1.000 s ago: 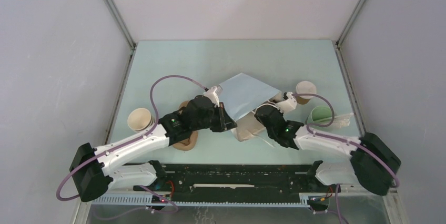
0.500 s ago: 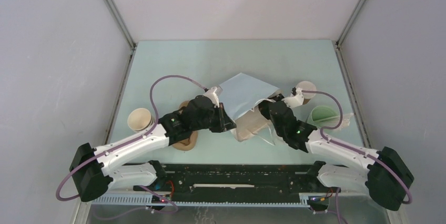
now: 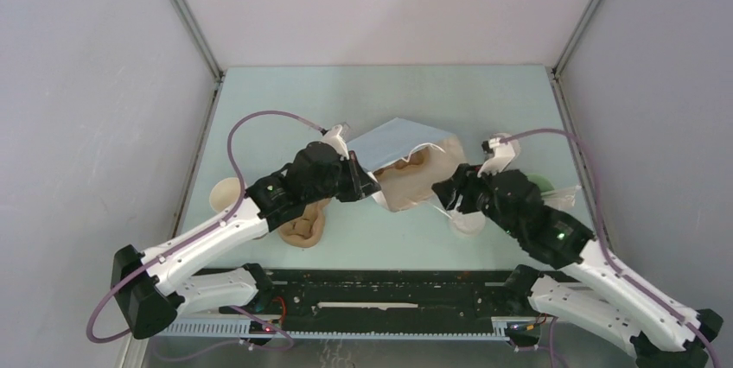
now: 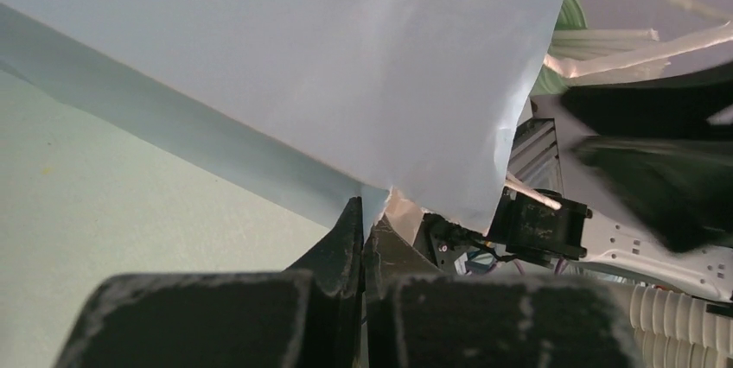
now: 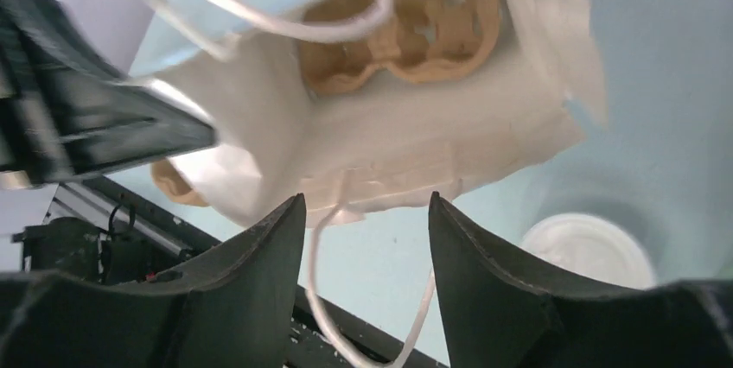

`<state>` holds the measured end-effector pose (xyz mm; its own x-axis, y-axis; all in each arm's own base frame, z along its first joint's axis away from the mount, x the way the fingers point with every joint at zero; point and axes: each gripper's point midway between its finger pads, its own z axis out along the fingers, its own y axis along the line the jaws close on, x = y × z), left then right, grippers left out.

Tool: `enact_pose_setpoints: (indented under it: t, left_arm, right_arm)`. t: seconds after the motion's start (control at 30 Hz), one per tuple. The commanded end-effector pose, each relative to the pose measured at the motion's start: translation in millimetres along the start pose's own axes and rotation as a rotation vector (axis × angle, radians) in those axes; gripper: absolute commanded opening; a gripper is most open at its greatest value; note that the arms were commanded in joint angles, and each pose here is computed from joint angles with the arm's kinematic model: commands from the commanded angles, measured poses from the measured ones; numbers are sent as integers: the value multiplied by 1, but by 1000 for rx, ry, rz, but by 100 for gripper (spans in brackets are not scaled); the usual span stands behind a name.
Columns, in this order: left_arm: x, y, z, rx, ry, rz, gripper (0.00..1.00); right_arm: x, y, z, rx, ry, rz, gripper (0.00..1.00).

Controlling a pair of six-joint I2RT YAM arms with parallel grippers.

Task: Pack the takeout coffee

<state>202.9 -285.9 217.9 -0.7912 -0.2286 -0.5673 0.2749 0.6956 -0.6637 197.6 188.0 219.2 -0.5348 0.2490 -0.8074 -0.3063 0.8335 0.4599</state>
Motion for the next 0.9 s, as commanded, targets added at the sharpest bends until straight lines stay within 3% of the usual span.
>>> enact_pose_setpoints:
  t: [0.0, 0.1, 0.2, 0.3, 0.57, 0.63, 0.73, 0.87]
  left_arm:
    - [-22, -16, -11, 31, -52, 20, 0]
    - [-22, -15, -11, 19, -46, 20, 0]
    - [-22, -12, -12, 9, -42, 21, 0]
    - [-21, -11, -12, 5, -35, 20, 0]
    - [-23, -12, -16, 6, -27, 37, 0]
    - [-24, -11, -18, 7, -29, 42, 0]
    - [-25, -10, -19, 12, -26, 43, 0]
    - [-37, -18, -31, 40, -30, 0, 0]
  right_arm:
    - [-42, 5, -41, 34, 57, -269, 65]
    - [-63, -26, -52, 237, 76, -337, 82]
    - [-73, -42, -43, 287, 114, -347, 89]
    - [-76, -42, -15, 188, 161, -278, 88]
    - [-79, -47, 63, 44, 76, -339, 84]
    - [-74, -56, 80, 51, 73, -341, 77]
    - [-84, -71, 98, 143, 34, -266, 60]
    - [-93, -45, 89, 134, 99, -224, 23]
